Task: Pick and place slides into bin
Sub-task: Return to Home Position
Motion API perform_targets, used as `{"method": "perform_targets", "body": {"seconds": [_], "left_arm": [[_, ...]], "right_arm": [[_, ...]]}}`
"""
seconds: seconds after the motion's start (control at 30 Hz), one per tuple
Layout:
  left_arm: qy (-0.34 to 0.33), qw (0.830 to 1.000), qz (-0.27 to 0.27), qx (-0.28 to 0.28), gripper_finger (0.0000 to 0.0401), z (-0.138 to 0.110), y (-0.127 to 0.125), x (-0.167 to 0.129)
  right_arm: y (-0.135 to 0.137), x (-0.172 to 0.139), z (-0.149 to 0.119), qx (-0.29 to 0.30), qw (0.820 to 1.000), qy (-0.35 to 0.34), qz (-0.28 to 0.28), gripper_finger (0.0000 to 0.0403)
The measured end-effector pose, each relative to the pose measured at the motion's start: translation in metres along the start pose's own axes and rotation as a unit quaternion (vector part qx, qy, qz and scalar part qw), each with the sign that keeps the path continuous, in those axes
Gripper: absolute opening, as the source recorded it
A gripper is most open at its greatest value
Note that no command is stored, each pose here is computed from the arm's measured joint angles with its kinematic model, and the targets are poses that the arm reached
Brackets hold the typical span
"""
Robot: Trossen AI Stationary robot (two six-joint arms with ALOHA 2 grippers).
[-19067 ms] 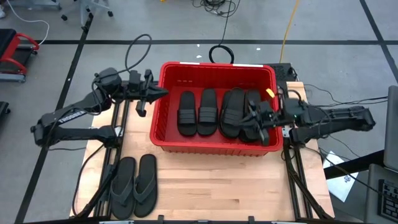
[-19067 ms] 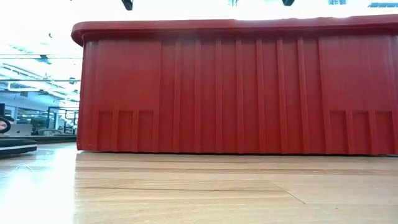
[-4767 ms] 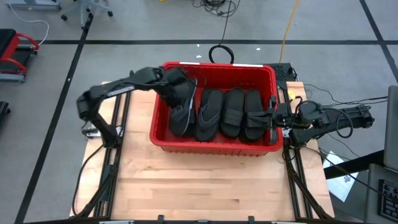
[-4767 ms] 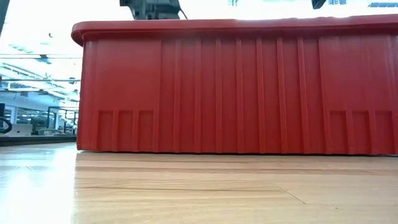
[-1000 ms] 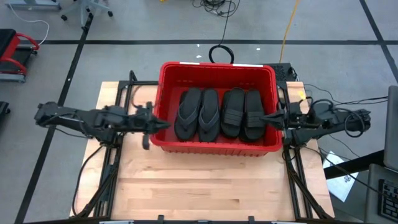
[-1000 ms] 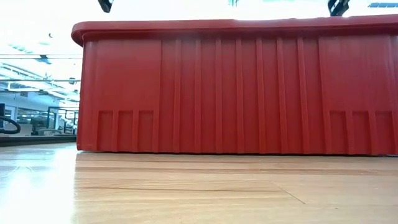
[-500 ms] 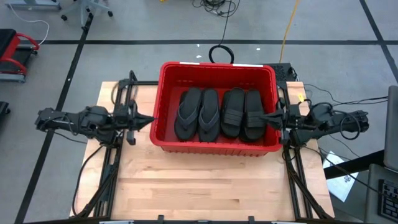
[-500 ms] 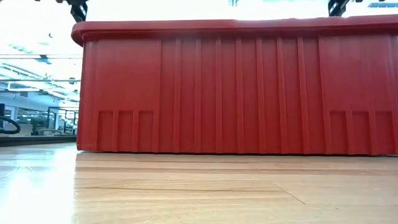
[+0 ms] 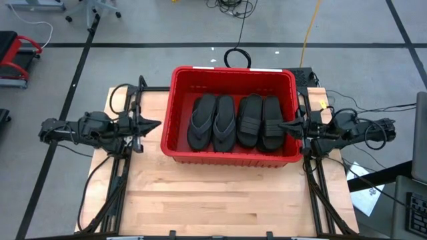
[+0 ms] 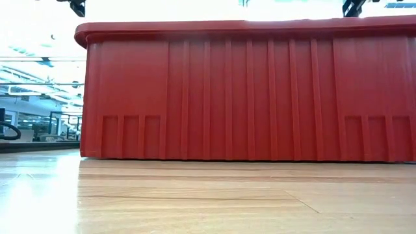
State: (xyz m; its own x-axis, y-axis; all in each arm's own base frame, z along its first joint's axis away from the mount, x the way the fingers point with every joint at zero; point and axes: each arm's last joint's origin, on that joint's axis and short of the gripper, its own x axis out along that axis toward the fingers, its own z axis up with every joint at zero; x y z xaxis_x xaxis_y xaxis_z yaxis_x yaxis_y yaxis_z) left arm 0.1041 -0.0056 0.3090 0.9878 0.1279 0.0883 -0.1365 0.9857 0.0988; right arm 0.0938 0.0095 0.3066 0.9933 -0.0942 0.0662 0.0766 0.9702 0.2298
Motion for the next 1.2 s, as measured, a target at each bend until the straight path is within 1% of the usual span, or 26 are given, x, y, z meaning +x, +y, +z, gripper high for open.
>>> {"method": "perform_targets", "body": {"seconds": [0.07,0.17,0.27,0.4,0.53,0.87,1.0,1.2], "left_arm": [[0.002,1.0,0.006,0.0,0.0,0.0,0.001,-0.005],[0.006,1.0,0.006,-0.016,0.0,-0.001,0.003,-0.012],[0.024,0.999,0.004,-0.022,0.0,-0.006,0.004,-0.016],[0.018,1.0,0.005,-0.023,0.0,-0.005,0.005,-0.018],[0.025,0.999,0.004,-0.028,0.0,-0.006,0.004,-0.019],[0.028,0.998,0.005,-0.047,0.0,-0.007,0.004,-0.018],[0.029,0.997,0.011,-0.073,0.0,-0.007,0.005,-0.018],[0.029,0.995,0.014,-0.091,0.0,-0.007,0.005,-0.018]], "right_arm": [[0.001,0.0,0.0,-0.007,1.0,0.002,0.01,0.0],[0.002,0.002,-0.001,-0.013,1.0,0.009,0.02,0.0],[0.003,0.008,-0.004,-0.017,0.999,0.024,0.02,0.0],[0.004,0.017,-0.01,-0.023,0.998,0.048,0.015,0.0],[0.006,0.022,-0.013,-0.028,0.997,0.063,0.025,0.0],[0.008,0.023,-0.01,-0.026,0.998,0.05,0.041,0.0],[0.008,0.023,-0.011,-0.019,0.998,0.051,0.041,0.0],[0.008,0.023,-0.011,-0.017,0.997,0.052,0.048,0.0]]}}
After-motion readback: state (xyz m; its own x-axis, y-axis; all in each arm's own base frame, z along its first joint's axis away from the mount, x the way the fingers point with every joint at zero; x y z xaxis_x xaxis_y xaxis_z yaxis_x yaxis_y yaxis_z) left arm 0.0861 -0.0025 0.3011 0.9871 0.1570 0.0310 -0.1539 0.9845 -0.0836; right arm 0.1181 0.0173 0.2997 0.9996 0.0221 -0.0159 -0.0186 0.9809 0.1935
